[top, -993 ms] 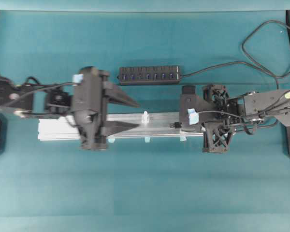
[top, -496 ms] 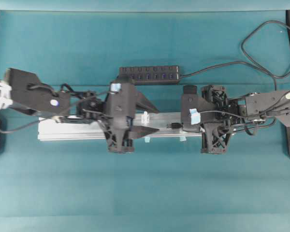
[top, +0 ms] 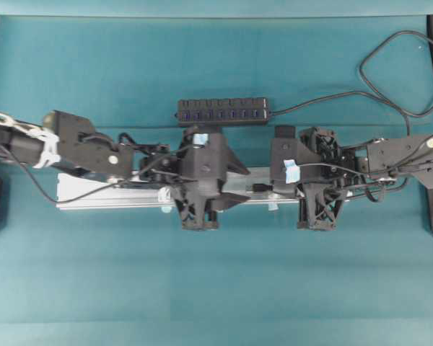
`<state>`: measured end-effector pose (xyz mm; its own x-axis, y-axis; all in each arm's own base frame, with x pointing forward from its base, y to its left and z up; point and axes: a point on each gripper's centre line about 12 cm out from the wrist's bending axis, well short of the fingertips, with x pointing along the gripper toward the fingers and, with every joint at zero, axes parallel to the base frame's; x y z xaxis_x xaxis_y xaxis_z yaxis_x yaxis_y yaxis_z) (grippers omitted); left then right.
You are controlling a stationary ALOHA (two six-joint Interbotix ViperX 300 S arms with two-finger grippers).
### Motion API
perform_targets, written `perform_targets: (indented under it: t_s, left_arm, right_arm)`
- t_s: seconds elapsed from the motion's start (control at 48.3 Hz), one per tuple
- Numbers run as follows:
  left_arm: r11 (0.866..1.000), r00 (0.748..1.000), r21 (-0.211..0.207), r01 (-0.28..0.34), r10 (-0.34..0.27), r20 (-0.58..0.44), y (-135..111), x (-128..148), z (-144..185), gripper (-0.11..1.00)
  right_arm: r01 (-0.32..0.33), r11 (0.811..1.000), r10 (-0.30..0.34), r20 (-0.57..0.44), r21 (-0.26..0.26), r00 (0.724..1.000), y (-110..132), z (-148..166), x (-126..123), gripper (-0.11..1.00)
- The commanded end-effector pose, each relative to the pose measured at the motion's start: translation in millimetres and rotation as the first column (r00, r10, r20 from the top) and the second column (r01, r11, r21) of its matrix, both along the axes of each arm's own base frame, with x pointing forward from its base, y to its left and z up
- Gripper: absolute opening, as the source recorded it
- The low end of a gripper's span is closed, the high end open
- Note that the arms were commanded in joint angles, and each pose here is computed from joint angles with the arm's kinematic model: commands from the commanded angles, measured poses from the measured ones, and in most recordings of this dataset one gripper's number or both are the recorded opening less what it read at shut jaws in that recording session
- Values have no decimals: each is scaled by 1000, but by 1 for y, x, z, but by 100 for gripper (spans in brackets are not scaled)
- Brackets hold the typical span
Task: Pass the USB cable through three rings with both arms.
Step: 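Move the left gripper to the plug emerging from the right ring, then grasp the plug with the left gripper and release it from the right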
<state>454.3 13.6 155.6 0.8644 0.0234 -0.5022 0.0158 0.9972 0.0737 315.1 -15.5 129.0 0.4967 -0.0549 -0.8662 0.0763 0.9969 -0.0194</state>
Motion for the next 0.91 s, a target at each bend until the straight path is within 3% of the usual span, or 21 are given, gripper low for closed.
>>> perform_targets:
  t_s: [0.0,0.269,0.89]
  left_arm:
    - [1000,1000,2,4,-4,31,-1,9,8,62]
    - [1000,1000,-1,2,-2,-5,-1,22,-3,62]
    - [1000,998,-16,-10,9,-67,1,21,-22,63]
  right_arm:
    - [13,1000,-13,25,9,1000,0,5,2,-9]
    - [16,1000,-16,24,10,1000,0,5,1,-9]
    - [16,1000,-16,25,10,1000,0,5,2,-9]
